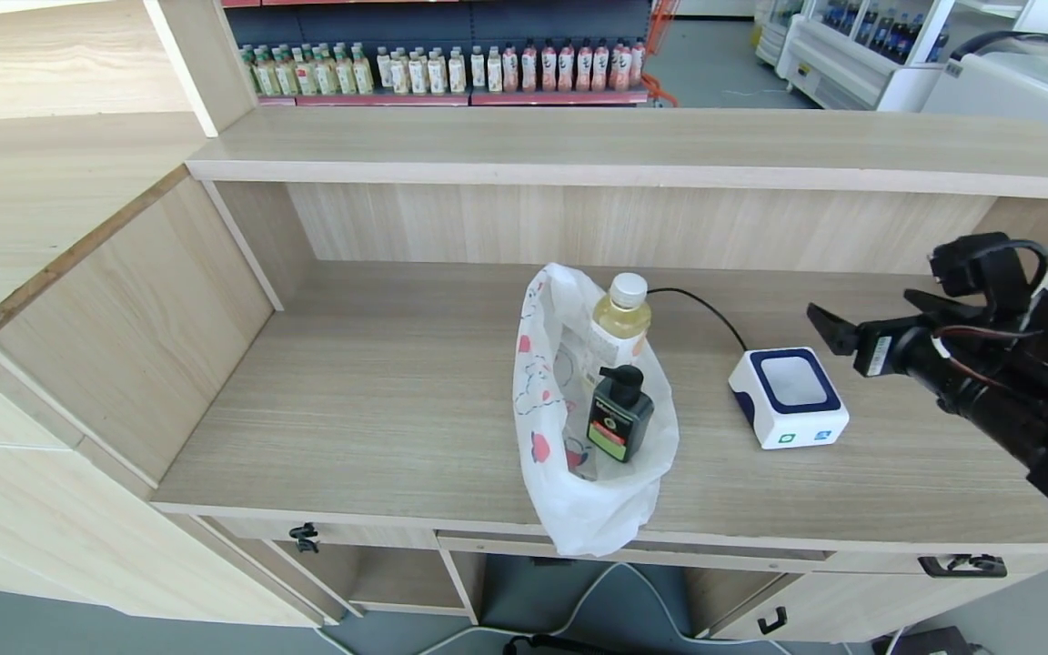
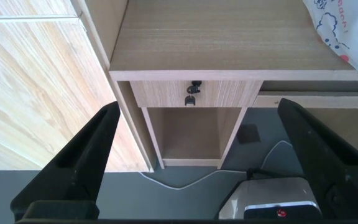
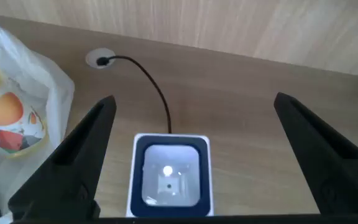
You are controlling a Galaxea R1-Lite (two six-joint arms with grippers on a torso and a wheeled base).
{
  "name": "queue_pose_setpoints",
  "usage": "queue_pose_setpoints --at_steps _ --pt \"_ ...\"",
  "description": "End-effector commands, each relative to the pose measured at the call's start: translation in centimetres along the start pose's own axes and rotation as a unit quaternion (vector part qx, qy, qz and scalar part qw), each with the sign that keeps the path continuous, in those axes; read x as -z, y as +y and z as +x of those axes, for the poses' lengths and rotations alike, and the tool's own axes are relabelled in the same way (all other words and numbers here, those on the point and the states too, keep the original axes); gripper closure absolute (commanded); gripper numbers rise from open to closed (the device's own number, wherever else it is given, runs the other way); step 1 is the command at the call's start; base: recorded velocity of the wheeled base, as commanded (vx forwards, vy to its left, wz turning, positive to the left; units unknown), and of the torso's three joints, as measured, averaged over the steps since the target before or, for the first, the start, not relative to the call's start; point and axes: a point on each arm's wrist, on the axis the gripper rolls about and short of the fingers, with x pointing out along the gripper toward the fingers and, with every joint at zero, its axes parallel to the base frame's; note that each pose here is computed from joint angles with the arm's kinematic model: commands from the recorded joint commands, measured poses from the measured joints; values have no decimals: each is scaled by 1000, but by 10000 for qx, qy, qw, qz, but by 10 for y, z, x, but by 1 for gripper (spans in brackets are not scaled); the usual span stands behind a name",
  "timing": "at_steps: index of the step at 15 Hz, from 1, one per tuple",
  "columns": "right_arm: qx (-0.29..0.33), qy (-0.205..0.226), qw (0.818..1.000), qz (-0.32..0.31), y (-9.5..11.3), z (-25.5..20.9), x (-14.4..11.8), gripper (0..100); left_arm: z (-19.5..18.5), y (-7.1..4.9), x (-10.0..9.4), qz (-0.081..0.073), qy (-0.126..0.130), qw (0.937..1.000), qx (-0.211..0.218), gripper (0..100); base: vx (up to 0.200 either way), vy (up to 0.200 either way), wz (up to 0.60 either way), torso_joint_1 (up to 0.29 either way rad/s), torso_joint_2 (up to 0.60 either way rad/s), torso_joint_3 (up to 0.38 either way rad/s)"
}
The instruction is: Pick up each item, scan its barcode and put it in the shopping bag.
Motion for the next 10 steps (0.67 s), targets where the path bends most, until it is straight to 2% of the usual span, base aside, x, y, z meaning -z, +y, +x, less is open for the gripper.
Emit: queue_pose_setpoints --at_steps 1,4,7,10 --pt "453 -14 9990 9 -22 -40 -6 0 0 0 0 0 0 10000 -1 0 0 0 0 0 0 0" --pt "578 -21 9983 108 -26 -54 -7 0 0 0 0 0 0 10000 -1 0 0 0 0 0 0 0" --pt "758 296 9966 111 -29 -85 7 0 0 0 0 0 0 10000 -1 0 0 0 0 0 0 0" --pt "770 407 9961 116 -24 -117 14 0 0 0 0 0 0 10000 -1 0 0 0 0 0 0 0"
